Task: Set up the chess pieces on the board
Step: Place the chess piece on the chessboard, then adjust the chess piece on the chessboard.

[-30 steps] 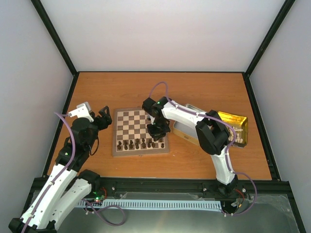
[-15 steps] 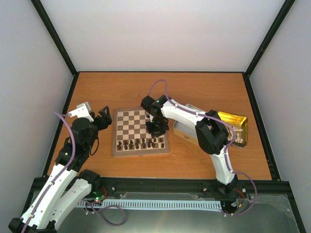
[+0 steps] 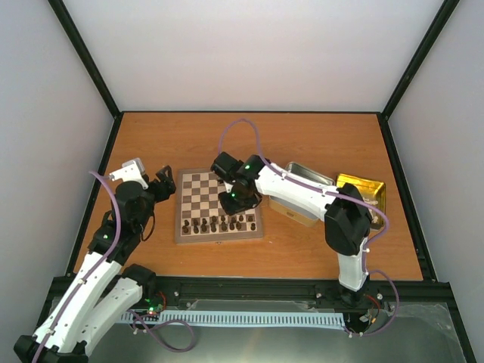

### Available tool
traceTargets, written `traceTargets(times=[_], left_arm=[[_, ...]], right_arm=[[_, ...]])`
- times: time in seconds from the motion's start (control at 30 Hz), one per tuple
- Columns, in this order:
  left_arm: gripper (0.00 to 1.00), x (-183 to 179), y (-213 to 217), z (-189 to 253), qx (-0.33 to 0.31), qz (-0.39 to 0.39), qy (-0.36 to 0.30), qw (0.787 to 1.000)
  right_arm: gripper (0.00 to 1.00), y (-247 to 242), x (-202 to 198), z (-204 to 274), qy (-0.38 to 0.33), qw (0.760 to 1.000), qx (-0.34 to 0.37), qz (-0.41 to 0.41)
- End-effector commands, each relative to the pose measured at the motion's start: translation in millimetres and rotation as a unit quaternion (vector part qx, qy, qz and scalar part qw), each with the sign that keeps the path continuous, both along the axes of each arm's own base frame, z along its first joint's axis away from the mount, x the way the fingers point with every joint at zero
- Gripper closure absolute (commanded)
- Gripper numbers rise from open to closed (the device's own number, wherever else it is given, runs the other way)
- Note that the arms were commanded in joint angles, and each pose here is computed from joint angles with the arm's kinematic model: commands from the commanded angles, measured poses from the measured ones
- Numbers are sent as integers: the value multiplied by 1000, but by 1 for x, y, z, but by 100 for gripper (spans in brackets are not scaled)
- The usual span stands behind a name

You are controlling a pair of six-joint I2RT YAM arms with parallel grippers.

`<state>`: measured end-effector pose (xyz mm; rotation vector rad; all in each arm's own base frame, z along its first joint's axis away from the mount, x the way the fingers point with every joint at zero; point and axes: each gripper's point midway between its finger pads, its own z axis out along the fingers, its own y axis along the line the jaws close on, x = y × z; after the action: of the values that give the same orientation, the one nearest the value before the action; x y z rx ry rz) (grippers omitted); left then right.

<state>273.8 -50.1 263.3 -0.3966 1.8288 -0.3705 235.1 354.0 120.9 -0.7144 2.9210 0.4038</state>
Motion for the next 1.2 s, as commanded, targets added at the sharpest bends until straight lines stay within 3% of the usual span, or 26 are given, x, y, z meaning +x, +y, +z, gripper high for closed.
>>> traceTargets(times=[0.0, 0.27, 1.17], left_arm=[[16, 1, 1, 16, 9, -1, -14, 1000], [16, 1, 2, 14, 8, 3, -10, 1000], [16, 3, 3, 6, 14, 8, 0, 1000]], right_arm=[[70, -2, -6, -13, -9, 1000, -23, 12], [76, -11, -12, -28, -3, 998, -54, 14], [83, -26, -29, -58, 24, 994, -106, 23]])
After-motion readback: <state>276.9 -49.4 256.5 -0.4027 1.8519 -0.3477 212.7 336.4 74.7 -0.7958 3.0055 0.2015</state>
